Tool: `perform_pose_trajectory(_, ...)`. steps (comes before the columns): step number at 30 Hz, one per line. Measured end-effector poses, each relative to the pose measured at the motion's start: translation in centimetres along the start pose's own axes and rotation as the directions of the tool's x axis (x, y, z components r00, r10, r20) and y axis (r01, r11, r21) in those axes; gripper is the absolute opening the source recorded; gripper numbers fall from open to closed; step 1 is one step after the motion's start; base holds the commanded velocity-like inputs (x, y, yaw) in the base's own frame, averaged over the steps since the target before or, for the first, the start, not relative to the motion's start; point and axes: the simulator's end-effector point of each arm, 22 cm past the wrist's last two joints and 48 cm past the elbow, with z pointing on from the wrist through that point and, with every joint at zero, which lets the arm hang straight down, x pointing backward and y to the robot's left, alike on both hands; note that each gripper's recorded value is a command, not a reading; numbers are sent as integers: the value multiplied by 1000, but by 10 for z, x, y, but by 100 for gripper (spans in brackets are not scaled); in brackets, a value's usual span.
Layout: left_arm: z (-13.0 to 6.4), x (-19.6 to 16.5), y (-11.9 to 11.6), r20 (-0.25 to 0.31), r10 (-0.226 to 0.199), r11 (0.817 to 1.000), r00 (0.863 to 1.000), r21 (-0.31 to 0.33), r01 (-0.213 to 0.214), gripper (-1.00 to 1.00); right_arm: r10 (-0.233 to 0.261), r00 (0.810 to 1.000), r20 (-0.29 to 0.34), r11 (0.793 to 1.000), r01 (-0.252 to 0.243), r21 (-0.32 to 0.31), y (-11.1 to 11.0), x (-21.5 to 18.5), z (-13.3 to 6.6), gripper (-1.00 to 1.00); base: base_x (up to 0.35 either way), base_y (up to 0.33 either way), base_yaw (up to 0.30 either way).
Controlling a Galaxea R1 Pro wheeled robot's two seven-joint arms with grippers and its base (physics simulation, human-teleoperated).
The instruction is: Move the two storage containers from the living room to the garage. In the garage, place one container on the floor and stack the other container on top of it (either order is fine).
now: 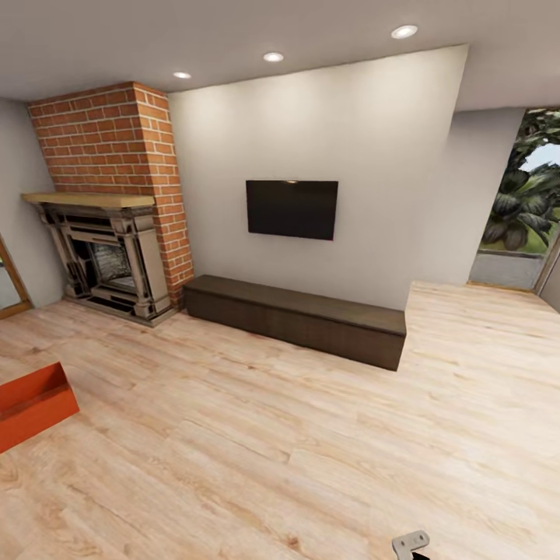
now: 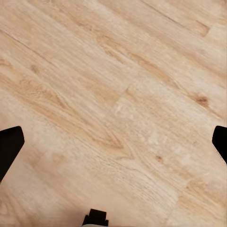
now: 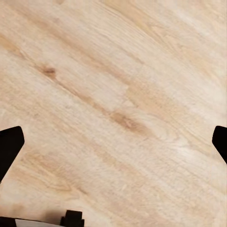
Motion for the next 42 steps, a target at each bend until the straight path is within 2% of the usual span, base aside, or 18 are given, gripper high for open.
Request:
perform_pose_trajectory(9,0,0,0,0,0,1000,1000,0,0,100,0,1000,0,1000,0,-1,0,0,0,100,328,0,20)
perform_pose_trajectory(22,0,0,0,0,0,1000,1000,0,0,100,0,1000,0,1000,0,-1,0,0,0,100,328,0,219)
perform_pose_trajectory(42,0,0,0,0,0,1000,1000,0,0,100,0,1000,0,1000,0,-1,0,0,0,100,328,0,6)
